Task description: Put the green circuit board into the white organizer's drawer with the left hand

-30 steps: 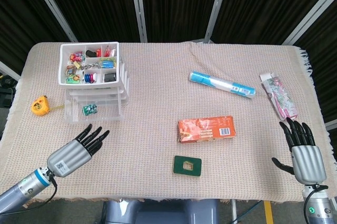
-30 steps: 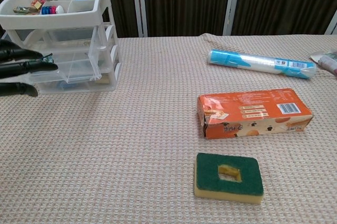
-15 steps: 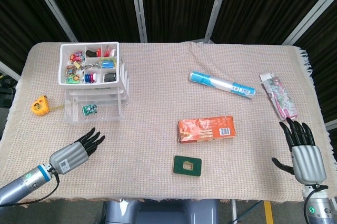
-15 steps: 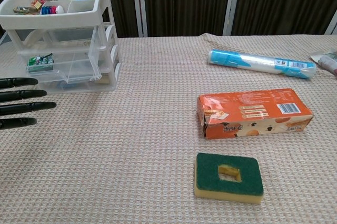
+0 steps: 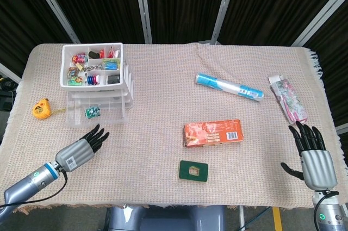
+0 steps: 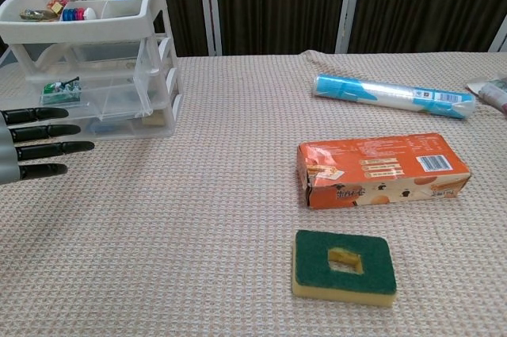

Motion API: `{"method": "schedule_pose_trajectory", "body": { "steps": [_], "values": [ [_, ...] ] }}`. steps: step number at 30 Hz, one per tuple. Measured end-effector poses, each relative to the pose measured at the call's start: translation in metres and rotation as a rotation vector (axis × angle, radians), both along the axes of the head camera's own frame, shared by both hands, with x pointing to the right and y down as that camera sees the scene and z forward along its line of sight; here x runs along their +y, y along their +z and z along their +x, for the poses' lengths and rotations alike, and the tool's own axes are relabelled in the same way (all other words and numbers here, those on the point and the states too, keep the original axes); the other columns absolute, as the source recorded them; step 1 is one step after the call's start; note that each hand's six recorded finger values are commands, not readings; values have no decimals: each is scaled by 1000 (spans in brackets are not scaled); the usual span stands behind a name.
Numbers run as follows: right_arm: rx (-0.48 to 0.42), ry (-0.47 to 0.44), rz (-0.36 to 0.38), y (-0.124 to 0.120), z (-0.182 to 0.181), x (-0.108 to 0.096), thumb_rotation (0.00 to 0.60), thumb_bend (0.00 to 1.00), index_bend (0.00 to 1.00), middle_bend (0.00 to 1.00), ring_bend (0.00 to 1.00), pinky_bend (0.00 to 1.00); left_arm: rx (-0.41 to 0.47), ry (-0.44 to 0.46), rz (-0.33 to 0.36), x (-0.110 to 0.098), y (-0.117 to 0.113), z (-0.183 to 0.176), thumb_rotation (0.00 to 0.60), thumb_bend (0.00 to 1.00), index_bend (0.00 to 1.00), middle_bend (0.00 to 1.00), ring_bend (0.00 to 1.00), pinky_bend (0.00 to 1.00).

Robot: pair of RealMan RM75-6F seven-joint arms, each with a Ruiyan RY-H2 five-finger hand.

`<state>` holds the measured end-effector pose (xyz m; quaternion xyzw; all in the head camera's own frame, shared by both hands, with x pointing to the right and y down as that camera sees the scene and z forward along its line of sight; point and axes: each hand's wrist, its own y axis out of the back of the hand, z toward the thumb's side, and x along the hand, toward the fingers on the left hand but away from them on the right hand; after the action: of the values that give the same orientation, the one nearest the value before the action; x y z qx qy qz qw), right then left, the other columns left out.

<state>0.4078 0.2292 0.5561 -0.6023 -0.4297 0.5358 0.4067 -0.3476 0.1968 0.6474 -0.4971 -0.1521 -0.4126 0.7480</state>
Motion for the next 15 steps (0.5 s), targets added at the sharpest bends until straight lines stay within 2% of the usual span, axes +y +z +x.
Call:
{"method": "schedule_pose_trajectory", "body": {
  "steps": [15],
  "values": [
    [0, -2, 1, 0, 0, 0, 600, 0, 79, 0, 0, 0, -3, -91, 47, -25, -6, -9, 600, 1000, 199, 0, 0, 56]
  ]
}}
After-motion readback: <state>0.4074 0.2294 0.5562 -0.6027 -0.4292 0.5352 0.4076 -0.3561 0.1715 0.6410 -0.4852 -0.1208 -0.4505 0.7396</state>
